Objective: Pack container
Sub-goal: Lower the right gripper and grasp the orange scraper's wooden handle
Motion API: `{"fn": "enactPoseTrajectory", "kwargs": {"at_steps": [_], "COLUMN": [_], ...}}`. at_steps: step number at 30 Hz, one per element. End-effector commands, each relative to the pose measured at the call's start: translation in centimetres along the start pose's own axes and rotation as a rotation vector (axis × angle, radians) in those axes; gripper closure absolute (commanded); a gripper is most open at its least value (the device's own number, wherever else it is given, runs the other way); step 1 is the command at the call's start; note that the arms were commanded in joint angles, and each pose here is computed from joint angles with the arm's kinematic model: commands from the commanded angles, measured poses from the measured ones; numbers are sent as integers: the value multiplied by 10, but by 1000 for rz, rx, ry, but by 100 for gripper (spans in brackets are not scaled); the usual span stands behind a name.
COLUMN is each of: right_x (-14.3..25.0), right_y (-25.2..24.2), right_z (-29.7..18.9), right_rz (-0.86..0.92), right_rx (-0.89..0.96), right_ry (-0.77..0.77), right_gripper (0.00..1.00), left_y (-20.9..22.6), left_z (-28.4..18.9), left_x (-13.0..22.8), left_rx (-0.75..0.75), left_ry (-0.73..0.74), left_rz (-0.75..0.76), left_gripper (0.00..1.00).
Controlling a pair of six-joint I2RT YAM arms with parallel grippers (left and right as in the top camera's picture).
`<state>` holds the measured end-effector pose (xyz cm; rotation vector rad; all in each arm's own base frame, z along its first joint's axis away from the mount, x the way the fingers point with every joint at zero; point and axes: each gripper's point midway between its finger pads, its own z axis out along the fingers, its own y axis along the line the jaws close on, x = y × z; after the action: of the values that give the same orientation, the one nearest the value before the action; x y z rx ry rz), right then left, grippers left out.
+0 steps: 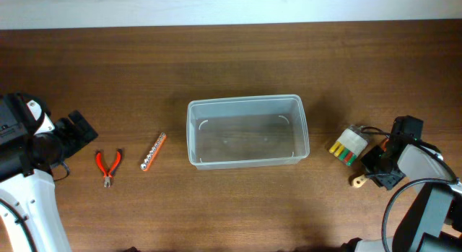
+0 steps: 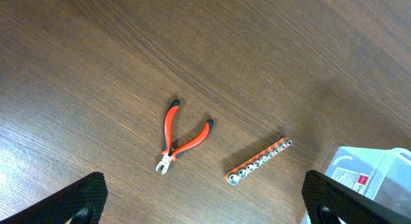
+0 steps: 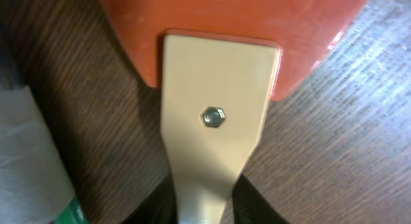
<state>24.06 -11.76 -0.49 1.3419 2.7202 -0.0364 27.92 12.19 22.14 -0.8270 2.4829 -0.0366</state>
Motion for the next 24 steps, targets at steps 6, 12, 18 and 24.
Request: {"fn": "enactPoseTrajectory", "kwargs": {"at_steps": [6, 12, 18, 24], "right_x": [26, 26, 17, -11], "right_y": [5, 5, 10, 16], "right_z": [16, 16, 7, -39], "right_rz": [0, 0, -1, -63], "right_rx": [-37, -39, -50, -46], "right_ry": [98, 96, 72, -1], "right_gripper": [95, 96, 96, 96], "left_y": [-2, -2, 2, 2], "left_z": [-2, -2, -2, -2], "left_x": [0, 0, 0, 0], "left_rx": [11, 11, -13, -14], "left_ry": [-5, -6, -10, -10], "left_rz": [18, 18, 22, 37], "left_gripper": [1, 1, 1, 1]}}
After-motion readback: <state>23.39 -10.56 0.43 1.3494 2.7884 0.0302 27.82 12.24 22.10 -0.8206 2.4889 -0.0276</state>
